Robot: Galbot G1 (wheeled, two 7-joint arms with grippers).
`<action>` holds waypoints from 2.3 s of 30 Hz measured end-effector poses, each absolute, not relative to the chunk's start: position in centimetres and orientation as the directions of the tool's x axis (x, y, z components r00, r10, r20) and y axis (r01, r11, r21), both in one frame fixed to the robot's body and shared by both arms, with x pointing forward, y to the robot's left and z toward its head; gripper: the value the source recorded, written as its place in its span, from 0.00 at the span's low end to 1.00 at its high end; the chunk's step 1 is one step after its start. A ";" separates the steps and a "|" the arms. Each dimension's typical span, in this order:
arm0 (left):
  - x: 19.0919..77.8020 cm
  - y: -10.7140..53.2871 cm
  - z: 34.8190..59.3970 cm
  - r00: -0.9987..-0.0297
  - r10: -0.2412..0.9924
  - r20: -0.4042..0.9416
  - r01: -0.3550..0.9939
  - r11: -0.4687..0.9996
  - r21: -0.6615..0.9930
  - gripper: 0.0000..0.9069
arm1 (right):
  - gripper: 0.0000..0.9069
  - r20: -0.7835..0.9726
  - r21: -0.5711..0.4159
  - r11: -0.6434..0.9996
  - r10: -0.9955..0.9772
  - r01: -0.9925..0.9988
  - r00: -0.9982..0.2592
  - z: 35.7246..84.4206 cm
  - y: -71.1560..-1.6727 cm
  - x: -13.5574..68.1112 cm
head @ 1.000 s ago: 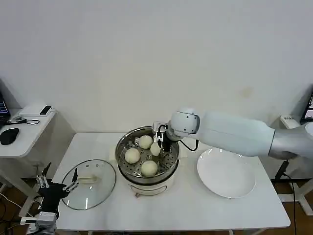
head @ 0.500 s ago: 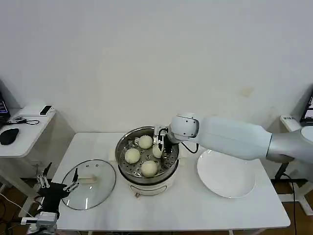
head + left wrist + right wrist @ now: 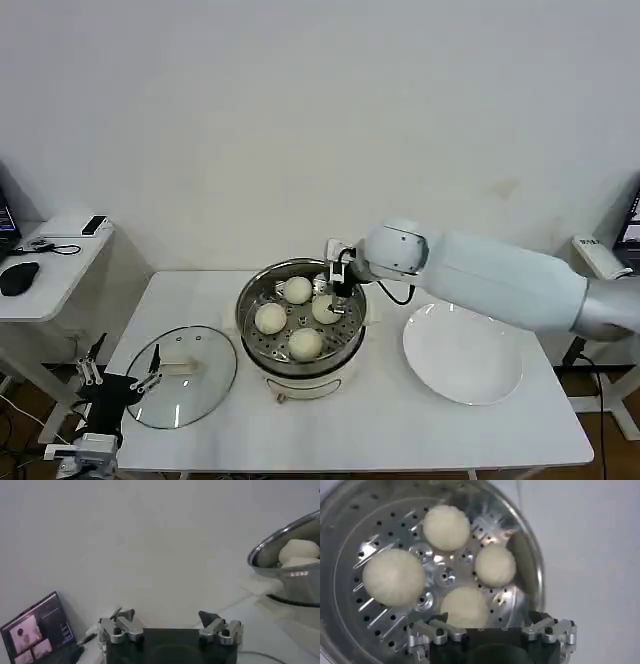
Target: Take steamed baozi put them in steamer then cover it.
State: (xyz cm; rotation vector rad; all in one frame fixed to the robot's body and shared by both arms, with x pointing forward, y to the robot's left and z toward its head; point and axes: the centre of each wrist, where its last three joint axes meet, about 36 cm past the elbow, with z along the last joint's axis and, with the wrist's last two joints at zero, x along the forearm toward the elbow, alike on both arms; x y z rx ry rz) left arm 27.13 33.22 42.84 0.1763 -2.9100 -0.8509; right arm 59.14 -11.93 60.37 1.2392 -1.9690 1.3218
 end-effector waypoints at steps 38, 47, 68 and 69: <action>24.9 37.8 34.9 -0.990 -0.141 0.028 -0.016 0.302 0.953 1.00 | 1.00 -0.180 -0.252 0.966 -0.108 -0.060 -0.978 41.7 -32.8 37.8; 25.5 39.2 31.5 -0.996 -0.050 0.072 0.070 0.035 0.997 1.00 | 1.00 -0.130 -0.229 0.969 0.061 0.090 -0.990 39.6 -36.0 33.7; 31.8 40.1 27.5 -0.991 0.054 0.124 0.114 -0.162 0.980 1.00 | 1.00 -0.064 -0.233 0.948 0.208 0.217 -0.976 37.9 -38.4 28.9; 32.1 40.1 27.5 -0.991 0.056 0.123 0.113 -0.165 0.980 1.00 | 1.00 -0.064 -0.236 0.947 0.210 0.220 -0.976 37.8 -38.5 28.7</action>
